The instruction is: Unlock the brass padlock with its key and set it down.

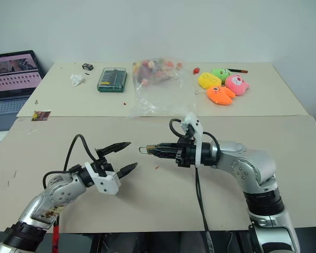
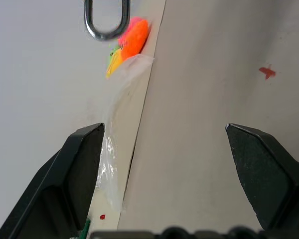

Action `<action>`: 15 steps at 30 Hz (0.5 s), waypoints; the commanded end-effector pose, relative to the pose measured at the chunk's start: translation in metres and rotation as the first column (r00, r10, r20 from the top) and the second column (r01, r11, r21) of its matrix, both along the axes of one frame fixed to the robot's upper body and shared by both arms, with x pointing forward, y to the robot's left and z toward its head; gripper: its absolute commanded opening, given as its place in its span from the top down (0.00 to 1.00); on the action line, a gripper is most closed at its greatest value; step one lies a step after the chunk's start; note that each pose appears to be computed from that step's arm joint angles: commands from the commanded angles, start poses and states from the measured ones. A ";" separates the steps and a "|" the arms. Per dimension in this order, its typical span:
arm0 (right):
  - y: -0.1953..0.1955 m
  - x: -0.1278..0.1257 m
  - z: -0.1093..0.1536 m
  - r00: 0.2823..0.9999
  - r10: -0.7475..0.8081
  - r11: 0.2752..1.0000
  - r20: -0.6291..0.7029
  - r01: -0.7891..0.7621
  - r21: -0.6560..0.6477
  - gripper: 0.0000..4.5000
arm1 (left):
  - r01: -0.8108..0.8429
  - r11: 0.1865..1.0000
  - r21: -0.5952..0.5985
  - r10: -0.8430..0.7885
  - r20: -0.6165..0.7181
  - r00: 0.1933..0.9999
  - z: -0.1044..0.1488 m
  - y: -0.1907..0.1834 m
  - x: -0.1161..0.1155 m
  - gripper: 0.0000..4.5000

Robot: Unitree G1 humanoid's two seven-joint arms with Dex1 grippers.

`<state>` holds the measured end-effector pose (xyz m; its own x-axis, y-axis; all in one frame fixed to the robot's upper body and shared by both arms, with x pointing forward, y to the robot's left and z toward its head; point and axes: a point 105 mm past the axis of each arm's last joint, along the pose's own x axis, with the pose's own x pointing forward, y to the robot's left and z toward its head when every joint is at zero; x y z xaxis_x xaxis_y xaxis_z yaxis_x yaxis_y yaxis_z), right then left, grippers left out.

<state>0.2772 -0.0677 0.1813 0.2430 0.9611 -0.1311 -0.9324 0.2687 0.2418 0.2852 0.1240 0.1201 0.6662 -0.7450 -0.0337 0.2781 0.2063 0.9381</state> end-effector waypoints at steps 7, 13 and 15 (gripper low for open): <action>-0.020 -0.009 0.026 0.997 -0.007 1.000 0.076 0.006 0.018 0.97 | -0.141 0.985 -0.101 0.142 0.000 0.990 0.024 0.024 0.037 0.08; -0.027 -0.014 0.028 0.997 0.013 1.000 0.076 -0.013 0.002 0.97 | -0.138 0.983 -0.125 0.132 -0.060 0.989 0.020 0.023 0.041 0.13; -0.026 -0.015 0.028 0.997 0.022 1.000 0.074 -0.022 0.003 0.97 | -0.130 0.981 -0.143 0.116 -0.105 0.988 0.017 0.021 0.042 0.25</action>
<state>0.2698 -0.0950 0.1984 0.2607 0.9550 -0.1413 -0.9357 0.2860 0.2065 0.3263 0.1487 0.1308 0.7655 -0.6432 -0.0167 0.3135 0.3502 0.8826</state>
